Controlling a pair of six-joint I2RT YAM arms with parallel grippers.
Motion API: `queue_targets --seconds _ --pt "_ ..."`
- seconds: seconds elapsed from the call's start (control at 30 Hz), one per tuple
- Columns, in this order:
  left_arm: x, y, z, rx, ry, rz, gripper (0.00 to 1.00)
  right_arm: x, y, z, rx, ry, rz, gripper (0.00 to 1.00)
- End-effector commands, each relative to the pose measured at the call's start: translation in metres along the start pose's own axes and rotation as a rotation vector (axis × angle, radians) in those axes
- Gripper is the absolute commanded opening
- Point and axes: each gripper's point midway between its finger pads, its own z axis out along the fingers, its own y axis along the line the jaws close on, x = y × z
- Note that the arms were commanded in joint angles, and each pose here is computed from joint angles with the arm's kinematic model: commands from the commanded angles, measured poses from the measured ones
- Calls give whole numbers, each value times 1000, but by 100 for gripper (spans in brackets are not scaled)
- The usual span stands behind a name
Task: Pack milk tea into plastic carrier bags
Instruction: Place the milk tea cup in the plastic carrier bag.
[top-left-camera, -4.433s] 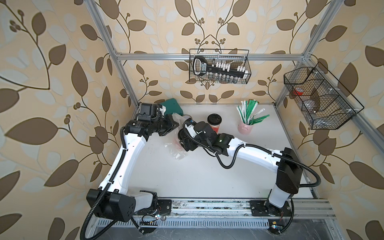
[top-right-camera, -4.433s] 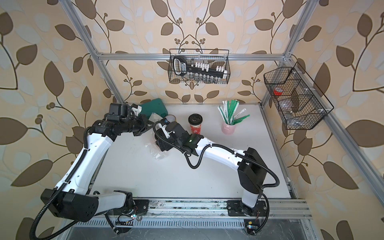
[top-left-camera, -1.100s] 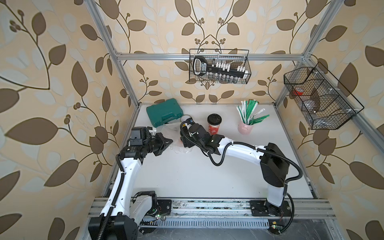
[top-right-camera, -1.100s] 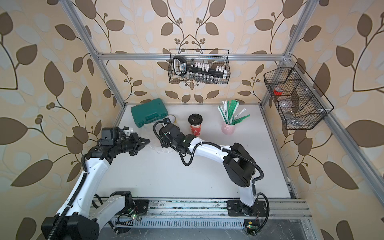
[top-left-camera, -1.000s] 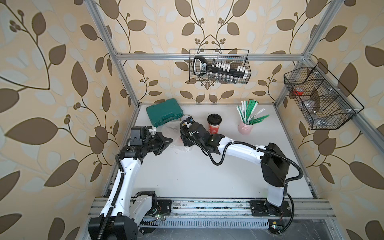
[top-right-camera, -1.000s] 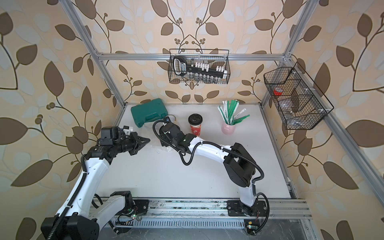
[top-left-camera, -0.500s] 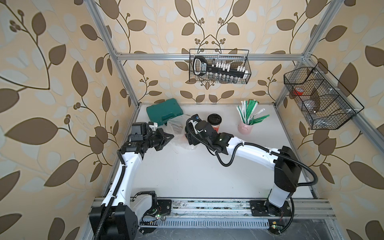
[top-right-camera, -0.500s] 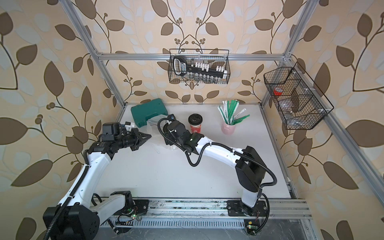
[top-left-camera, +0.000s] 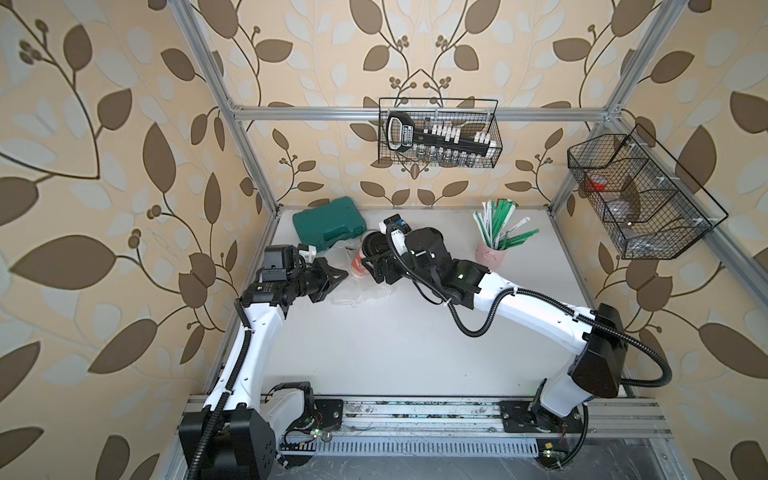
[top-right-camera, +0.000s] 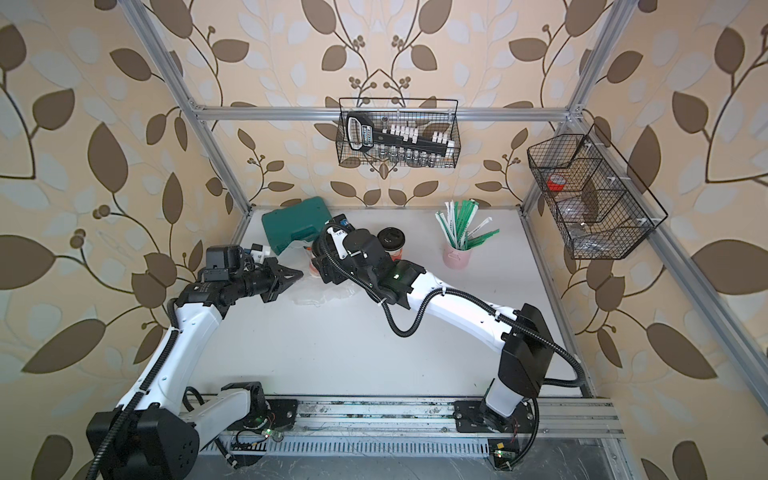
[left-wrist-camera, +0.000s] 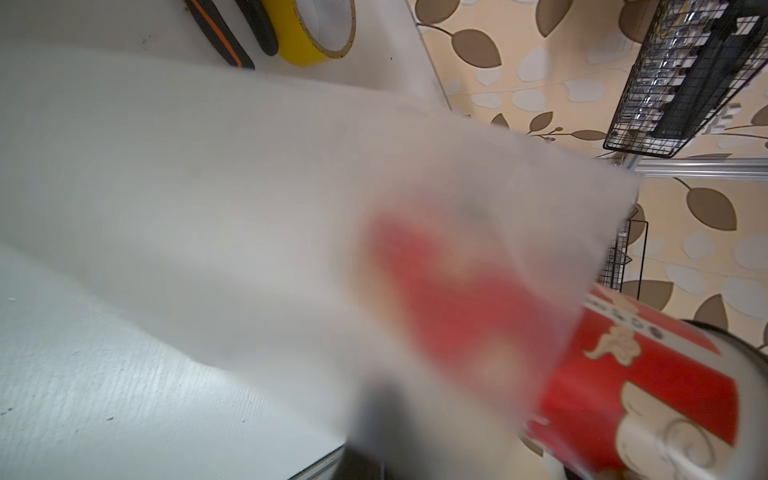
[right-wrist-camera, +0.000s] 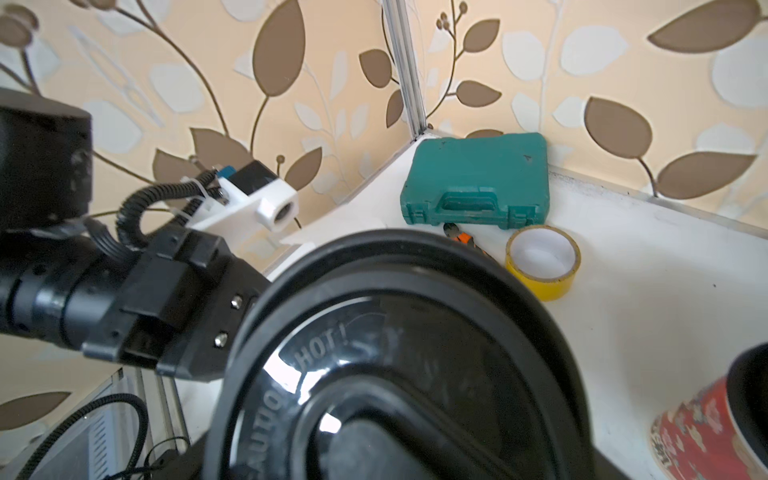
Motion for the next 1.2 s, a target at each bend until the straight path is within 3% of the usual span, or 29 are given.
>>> queue_targets --seconds 0.0,0.43,0.77,0.97,1.17 --pt "-7 -20 -8 48 -17 69 0 -13 9 8 -43 -15 -6 72" --pt "-16 -41 -11 82 -19 112 0 -21 24 26 -126 0 32 72" --pt "-21 -55 -12 105 -10 152 0 -4 -10 50 -76 84 94 72" --pt "-26 -66 8 103 27 204 0 -13 -47 29 54 63 96 72" --pt "-18 -96 47 134 127 276 0 -18 -59 0 87 20 114 72"
